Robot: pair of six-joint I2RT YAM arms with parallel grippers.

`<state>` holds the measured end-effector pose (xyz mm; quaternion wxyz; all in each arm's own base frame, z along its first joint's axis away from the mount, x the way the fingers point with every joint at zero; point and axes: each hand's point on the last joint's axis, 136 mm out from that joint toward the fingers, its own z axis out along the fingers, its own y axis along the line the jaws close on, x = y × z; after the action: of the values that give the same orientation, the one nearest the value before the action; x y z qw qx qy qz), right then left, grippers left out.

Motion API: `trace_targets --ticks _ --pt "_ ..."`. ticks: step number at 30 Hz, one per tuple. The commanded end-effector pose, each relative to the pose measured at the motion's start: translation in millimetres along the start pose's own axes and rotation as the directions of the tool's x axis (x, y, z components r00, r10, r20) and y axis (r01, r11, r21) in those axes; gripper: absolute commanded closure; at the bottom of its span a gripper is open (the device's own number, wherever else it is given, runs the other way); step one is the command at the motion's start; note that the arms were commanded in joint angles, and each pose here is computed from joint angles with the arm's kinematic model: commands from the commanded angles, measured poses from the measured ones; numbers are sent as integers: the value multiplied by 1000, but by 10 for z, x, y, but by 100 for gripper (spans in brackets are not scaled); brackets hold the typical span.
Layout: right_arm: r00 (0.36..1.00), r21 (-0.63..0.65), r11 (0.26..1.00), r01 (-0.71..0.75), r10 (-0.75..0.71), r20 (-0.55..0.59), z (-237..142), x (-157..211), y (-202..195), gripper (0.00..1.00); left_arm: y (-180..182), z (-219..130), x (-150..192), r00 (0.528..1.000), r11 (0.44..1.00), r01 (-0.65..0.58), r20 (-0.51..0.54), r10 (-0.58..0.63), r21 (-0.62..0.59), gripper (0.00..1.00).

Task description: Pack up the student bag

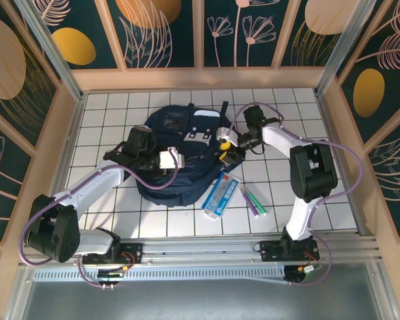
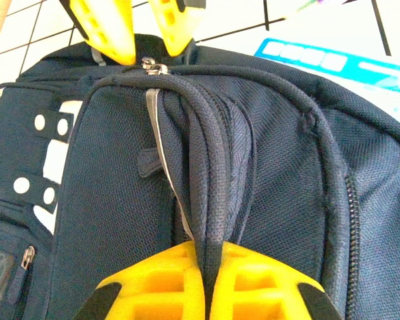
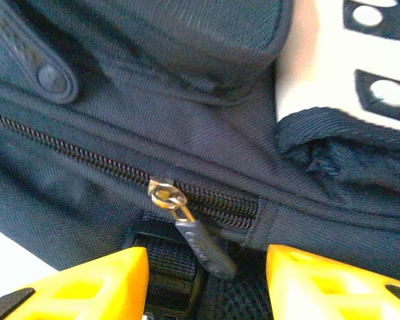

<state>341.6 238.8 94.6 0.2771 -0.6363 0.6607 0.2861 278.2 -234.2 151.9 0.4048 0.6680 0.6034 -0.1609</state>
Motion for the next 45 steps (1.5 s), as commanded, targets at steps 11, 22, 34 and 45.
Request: trace_targets --ticks 11,22,34,45 --pt "998 -38 997 60 -59 20 130 -72 75 65 145 -153 -403 986 995 -98 133 102 -37 100" --pt "1000 30 1000 -2 1 22 122 -80 -46 89 228 -136 -368 992 997 -52 108 58 -61 100" --pt "992 95 990 -106 99 73 -283 -438 11 100 672 -153 -300 997 971 74 -1 -76 -228 100" --pt "982 -14 982 -189 189 1 -290 -599 658 100 721 -62 -419 987 964 156 -7 -161 -213 100"
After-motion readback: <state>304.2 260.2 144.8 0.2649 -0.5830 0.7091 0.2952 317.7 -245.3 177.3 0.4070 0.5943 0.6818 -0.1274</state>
